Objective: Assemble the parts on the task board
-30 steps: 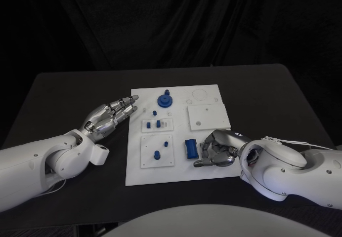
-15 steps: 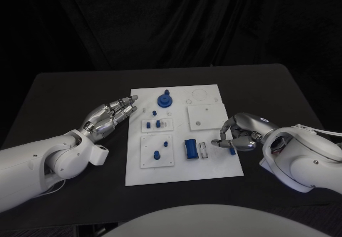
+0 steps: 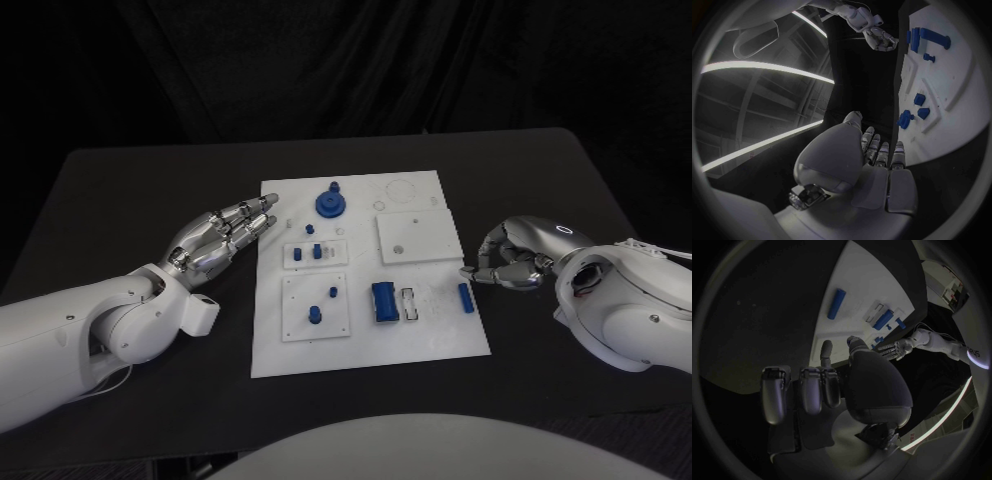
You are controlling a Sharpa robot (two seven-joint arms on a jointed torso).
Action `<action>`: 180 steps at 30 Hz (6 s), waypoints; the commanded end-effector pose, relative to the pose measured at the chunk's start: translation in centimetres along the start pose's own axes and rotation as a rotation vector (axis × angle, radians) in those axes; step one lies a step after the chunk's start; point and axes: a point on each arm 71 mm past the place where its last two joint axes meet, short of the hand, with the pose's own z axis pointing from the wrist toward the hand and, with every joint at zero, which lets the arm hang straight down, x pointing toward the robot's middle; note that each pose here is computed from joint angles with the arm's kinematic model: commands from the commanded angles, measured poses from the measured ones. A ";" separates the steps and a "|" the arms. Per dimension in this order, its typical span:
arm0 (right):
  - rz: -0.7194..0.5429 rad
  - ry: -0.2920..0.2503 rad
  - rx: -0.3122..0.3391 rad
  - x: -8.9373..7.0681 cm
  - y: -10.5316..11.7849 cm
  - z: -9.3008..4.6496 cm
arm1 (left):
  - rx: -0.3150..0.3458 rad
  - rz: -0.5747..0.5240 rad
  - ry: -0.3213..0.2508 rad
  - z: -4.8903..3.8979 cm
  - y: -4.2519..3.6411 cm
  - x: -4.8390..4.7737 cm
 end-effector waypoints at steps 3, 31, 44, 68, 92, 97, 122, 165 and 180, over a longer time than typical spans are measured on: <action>-0.114 0.019 0.075 0.5 -0.5 0.0 | 0.015 -0.003 0.004 0.08 -0.04 0.13; -0.154 0.122 0.037 4.0 1.0 0.4 | 0.005 -0.009 0.013 0.16 0.15 0.19; -0.143 0.160 -0.008 5.2 2.2 0.8 | -0.007 -0.014 0.016 0.08 0.41 0.18; 0.157 0.154 0.030 5.6 3.1 1.3 | -0.021 -0.026 0.022 -0.18 0.87 0.25; 0.571 0.198 0.075 6.1 5.1 0.2 | -0.023 -0.034 0.026 -0.39 1.13 0.35; 0.541 0.209 0.057 6.2 5.5 0.2 | -0.019 -0.038 0.031 -0.33 1.17 0.49; 0.406 0.267 0.030 6.8 5.8 0.7 | -0.024 -0.047 0.035 -0.45 1.60 0.67; 0.388 0.236 -0.081 5.9 4.8 -0.6 | -0.033 -0.043 0.018 -1.03 1.88 0.34; 0.336 0.302 -0.045 6.9 4.4 -0.9 | -0.034 -0.042 0.016 -1.07 1.89 0.32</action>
